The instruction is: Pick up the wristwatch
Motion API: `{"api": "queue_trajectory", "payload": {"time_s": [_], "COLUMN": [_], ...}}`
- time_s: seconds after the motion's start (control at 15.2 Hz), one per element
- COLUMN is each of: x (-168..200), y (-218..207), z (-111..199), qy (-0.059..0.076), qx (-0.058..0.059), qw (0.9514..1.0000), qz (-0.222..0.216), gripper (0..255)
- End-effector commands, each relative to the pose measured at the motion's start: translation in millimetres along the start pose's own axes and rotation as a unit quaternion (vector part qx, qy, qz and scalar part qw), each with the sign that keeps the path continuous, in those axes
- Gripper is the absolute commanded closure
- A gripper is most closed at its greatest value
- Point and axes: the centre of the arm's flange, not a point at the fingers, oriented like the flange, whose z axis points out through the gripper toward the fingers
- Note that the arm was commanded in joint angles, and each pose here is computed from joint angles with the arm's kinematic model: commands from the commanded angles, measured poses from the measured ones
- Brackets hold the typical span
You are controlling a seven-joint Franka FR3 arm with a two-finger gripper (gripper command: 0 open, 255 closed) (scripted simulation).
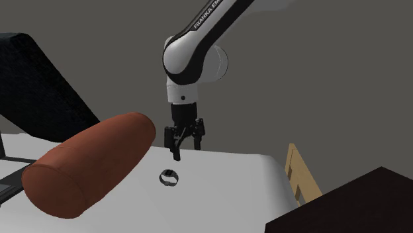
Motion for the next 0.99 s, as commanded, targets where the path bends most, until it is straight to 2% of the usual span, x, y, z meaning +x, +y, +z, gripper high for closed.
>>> {"api": "queue_trajectory", "payload": {"time_s": [0.0, 0.26, 0.79, 0.92], "x": [19, 52, 58, 58], "y": [-12, -36, -32, -32], "z": [17, 49, 89, 89], "qy": [-0.002, -0.006, -0.006, -0.006], "qx": [0.003, 0.009, 0.009, 0.009], "qw": [1.0000, 0.9997, 0.9997, 0.9997], "qz": [-0.007, -0.021, -0.022, -0.022], "gripper": [0, 0, 0, 0]}}
